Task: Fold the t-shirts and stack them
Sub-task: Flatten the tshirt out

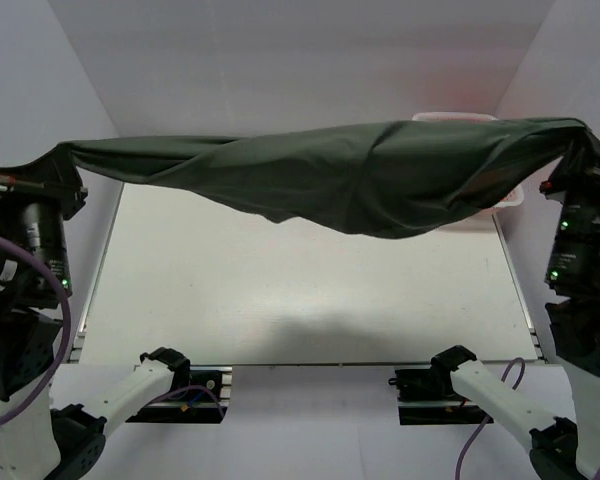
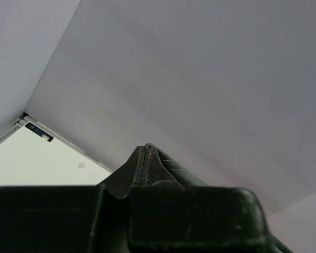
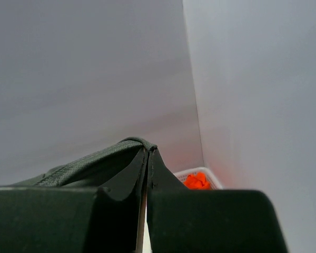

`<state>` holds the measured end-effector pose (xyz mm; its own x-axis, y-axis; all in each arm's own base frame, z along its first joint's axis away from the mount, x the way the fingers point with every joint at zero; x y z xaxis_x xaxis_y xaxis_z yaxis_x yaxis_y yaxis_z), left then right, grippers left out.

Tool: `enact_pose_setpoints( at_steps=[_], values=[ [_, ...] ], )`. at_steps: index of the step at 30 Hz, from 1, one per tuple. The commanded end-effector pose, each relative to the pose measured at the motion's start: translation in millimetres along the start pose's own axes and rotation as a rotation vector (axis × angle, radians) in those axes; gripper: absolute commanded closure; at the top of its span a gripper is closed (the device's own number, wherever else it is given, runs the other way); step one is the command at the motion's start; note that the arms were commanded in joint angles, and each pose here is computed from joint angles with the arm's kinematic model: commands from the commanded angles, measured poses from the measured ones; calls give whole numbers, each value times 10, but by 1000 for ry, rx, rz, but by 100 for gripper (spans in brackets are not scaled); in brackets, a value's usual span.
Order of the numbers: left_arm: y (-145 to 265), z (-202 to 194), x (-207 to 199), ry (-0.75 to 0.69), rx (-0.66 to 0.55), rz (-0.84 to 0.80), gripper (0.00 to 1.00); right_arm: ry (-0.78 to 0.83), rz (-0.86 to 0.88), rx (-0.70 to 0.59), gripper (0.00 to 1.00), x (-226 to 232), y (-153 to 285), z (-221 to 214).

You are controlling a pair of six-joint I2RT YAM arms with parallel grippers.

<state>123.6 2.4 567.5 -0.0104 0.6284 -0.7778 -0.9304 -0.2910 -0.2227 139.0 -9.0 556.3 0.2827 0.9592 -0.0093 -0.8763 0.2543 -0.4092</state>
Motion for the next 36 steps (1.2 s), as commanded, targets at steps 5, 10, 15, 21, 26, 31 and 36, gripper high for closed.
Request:
enact_pose_setpoints(
  at_steps=[5, 10, 15, 21, 26, 31, 36],
  values=[
    [-105, -292, 127, -26, 63, 69, 100, -34, 39, 12, 100, -32, 127, -37],
    [-199, -585, 203, -40, 136, 97, 100, -8, 135, 124, 100, 309, 52, -491],
    [-336, -1187, 537, -98, 242, 202, 100, 36, 156, 301, 100, 645, 17, -1242],
    [-603, -2269, 1233, -230, 367, 396, 100, 159, 114, 544, 100, 1054, 34, -2520],
    [-980, -2783, 1740, -376, 346, 611, 100, 284, 119, 699, 100, 1397, -182, -3325],
    [-1505, -3124, 1937, -369, 373, 665, 100, 333, 152, 718, 100, 1704, -723, -3531],
    [-1963, -3277, 2103, -386, 389, 665, 100, 373, 169, 715, 100, 1945, -1225, -3755]
  ],
)
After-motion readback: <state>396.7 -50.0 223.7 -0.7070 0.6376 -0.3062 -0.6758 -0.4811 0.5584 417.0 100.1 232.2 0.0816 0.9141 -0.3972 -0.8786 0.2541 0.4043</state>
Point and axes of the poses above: each gripper's point midway between its finger pads, its own y axis back along the fingers, its own x axis along the line the jaws close on, z = x × y, the point moved 7 cm from there along y, back along the fingers, and after that the axes turned 13 degrees about y, right-handed, at the moved point
